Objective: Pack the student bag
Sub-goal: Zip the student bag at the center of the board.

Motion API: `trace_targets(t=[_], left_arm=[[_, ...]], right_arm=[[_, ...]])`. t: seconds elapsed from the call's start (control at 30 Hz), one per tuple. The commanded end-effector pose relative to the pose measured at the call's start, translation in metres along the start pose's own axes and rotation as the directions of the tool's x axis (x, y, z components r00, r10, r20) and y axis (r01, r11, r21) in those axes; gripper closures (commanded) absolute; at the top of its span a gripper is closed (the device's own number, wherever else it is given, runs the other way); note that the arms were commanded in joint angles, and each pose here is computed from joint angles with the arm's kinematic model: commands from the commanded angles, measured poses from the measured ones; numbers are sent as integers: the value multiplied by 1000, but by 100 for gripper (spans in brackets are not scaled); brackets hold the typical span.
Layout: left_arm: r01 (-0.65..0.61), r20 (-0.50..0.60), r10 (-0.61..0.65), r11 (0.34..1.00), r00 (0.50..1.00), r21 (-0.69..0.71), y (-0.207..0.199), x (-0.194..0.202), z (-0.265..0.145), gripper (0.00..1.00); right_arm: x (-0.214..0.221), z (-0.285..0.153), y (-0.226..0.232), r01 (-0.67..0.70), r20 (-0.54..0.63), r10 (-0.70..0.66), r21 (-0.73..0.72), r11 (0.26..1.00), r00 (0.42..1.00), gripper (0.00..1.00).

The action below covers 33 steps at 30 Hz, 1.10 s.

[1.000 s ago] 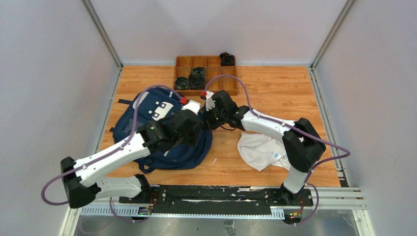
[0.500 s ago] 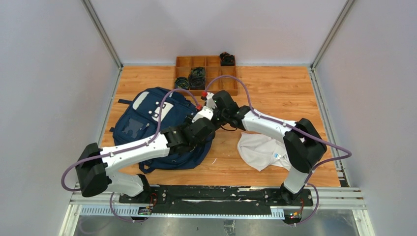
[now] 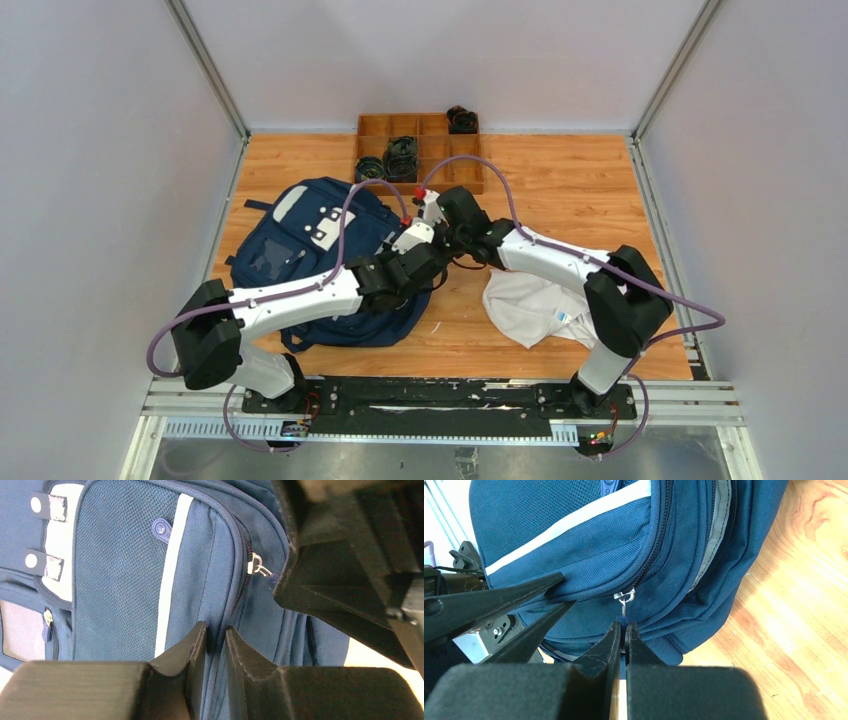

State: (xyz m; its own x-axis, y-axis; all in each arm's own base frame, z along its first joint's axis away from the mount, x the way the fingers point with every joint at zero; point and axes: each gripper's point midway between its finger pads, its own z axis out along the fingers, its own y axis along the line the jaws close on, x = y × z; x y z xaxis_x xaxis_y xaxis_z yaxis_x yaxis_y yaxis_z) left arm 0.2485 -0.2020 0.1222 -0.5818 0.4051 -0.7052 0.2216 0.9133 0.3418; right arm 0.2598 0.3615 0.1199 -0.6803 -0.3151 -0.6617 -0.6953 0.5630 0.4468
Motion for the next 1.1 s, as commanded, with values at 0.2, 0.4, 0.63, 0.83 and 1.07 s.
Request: trace_targets(t=[0.2, 0.4, 0.63, 0.83, 1.07], left_arm=[[43, 6, -43, 999, 999, -3, 20, 0, 1, 89], [31, -17, -31, 998, 999, 47, 17, 3, -6, 100], [71, 16, -79, 959, 997, 274, 10, 21, -37, 100], [107, 55, -138, 918, 989, 382, 13, 22, -61, 100], [104, 53, -146, 874, 988, 474, 4, 30, -72, 100]], right_arm=[[12, -25, 10, -23, -40, 22, -29, 999, 999, 100], [8, -25, 4, -16, -47, 15, -3, 1000, 999, 100], [-12, -32, -31, 12, -47, -4, 166, 986, 999, 100], [-36, -21, -43, 37, -51, -30, 149, 988, 998, 100], [-62, 7, -40, 93, -73, -90, 42, 995, 993, 100]])
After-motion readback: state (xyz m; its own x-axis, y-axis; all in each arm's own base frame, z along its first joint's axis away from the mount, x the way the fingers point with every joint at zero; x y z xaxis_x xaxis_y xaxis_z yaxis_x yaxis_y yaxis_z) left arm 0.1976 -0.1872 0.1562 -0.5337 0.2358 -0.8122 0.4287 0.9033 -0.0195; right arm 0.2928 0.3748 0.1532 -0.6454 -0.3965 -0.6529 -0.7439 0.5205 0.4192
